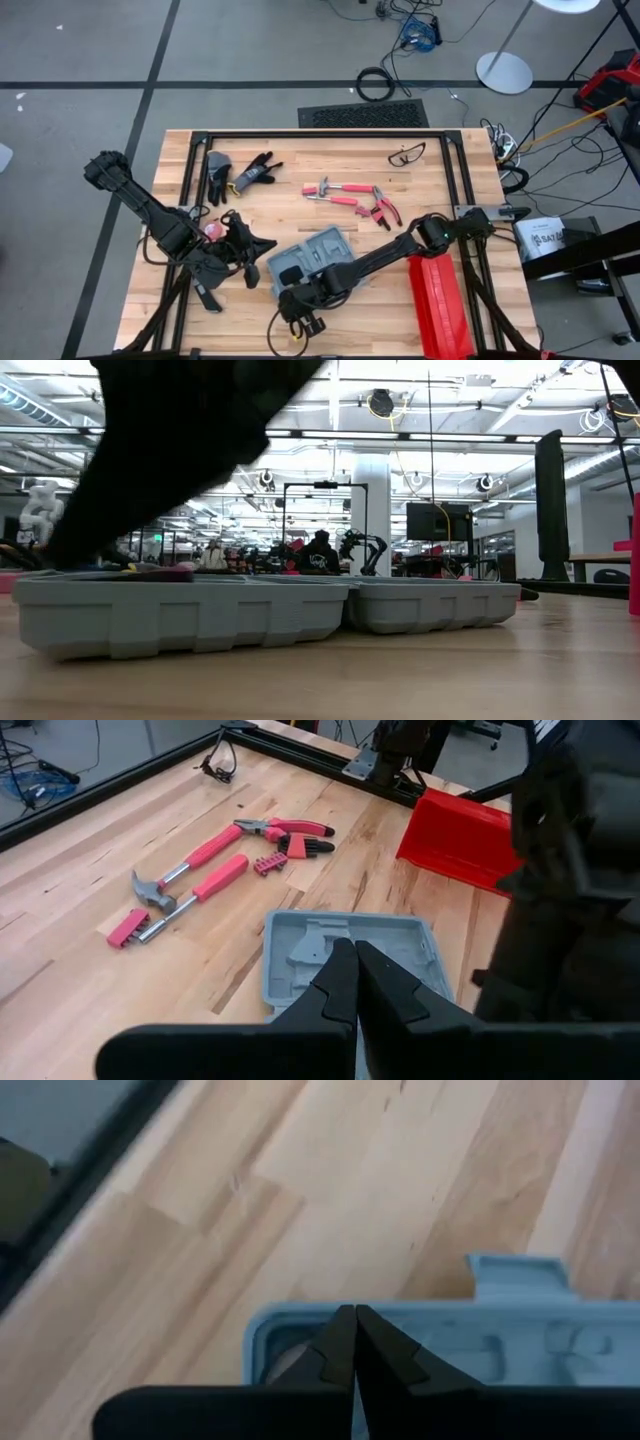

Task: Prefit tool cases
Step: Put the black electrical tape into the gray prefit tools case

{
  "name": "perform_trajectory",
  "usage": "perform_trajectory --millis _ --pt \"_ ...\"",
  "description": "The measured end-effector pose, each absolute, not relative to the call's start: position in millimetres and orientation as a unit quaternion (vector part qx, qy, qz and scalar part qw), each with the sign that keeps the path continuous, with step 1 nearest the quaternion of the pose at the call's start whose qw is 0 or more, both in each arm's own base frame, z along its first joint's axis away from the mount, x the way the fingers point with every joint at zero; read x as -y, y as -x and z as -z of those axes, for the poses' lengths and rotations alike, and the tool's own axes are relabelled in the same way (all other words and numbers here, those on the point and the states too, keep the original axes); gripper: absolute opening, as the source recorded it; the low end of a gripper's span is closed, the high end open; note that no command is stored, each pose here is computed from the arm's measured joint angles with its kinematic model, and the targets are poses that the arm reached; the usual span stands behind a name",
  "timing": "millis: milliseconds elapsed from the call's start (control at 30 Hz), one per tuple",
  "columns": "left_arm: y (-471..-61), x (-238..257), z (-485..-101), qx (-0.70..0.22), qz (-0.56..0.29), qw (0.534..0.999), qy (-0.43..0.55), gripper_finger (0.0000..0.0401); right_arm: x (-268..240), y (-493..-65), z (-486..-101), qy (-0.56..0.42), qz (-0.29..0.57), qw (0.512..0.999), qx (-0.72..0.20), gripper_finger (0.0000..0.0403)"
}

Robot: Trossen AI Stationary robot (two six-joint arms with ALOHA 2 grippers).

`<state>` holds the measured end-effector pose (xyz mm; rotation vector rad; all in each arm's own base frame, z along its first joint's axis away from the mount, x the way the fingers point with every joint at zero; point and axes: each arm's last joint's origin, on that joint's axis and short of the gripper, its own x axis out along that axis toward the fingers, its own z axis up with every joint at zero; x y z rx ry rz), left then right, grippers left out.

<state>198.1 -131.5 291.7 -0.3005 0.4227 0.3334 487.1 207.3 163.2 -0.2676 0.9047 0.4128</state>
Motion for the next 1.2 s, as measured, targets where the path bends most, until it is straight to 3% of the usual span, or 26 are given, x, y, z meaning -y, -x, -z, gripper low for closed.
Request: perform_trajectory --millis 133,567,1200 --pt "-197 132 -292 -0.208 -0.162 0.953 0.148 0.0008 -209 -484 -179 0.131 -0.193 0.877 -0.419 0.0" --pt "-198 144 -283 -0.221 -0.153 0.953 0.142 0.0008 -205 -477 -175 0.126 -0.166 0.862 -0.462 0.0" --pt "-212 160 -263 -0.234 -0.157 0.95 0.135 0.0008 -208 -465 -147 0.105 -0.132 0.853 -0.493 0.0"
